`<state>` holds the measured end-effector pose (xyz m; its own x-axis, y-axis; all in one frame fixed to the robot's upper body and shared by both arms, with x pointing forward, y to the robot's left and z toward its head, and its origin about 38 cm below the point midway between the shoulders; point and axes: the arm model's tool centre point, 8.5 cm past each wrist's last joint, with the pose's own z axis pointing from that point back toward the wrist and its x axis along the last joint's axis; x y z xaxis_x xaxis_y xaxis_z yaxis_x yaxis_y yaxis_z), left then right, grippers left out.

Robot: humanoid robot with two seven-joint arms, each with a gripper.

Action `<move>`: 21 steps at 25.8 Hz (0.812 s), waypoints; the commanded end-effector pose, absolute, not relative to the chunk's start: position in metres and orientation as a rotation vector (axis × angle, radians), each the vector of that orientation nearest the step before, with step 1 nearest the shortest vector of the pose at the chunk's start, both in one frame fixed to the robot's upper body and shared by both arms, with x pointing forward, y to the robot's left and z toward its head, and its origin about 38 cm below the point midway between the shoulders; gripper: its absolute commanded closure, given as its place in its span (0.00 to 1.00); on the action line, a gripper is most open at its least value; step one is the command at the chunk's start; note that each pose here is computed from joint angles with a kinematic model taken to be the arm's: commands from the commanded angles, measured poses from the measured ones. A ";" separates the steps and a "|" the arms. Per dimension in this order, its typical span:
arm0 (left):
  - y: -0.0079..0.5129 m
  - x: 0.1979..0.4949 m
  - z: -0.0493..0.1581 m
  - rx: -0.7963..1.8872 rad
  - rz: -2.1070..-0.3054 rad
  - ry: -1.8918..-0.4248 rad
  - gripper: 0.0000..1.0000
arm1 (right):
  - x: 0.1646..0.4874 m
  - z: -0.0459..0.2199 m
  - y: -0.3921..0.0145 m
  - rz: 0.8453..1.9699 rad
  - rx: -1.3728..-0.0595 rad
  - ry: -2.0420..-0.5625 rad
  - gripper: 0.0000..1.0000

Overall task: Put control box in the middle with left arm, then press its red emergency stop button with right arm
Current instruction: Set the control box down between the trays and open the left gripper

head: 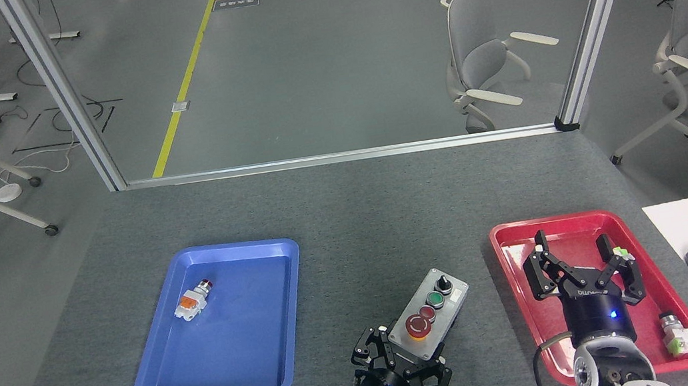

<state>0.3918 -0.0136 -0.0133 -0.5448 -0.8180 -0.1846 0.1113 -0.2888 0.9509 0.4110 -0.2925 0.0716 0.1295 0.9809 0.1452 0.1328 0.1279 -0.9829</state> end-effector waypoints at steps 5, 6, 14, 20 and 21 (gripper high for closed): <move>-0.014 0.392 -0.012 0.934 -1.886 -1.314 0.07 | 0.411 0.072 -0.293 0.946 -1.259 -1.255 0.01; -0.013 0.393 -0.011 0.941 -1.879 -1.311 0.03 | 0.411 0.072 -0.293 0.944 -1.259 -1.257 0.01; -0.010 0.381 -0.013 0.931 -1.848 -1.338 0.01 | 0.411 0.073 -0.293 0.944 -1.264 -1.256 0.01; 0.040 0.365 -0.017 0.981 -1.840 -1.336 0.01 | 0.411 0.073 -0.295 0.945 -1.270 -1.255 0.02; 0.049 0.361 -0.016 0.988 -1.833 -1.339 0.01 | 0.411 0.073 -0.295 0.947 -1.273 -1.254 0.02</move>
<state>0.3715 0.0283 -0.0170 -0.5084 -0.8403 -0.1881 0.0845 -0.2661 0.9602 0.4113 -0.2945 0.0728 0.1323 0.9815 0.1382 0.1365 0.1201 -0.9833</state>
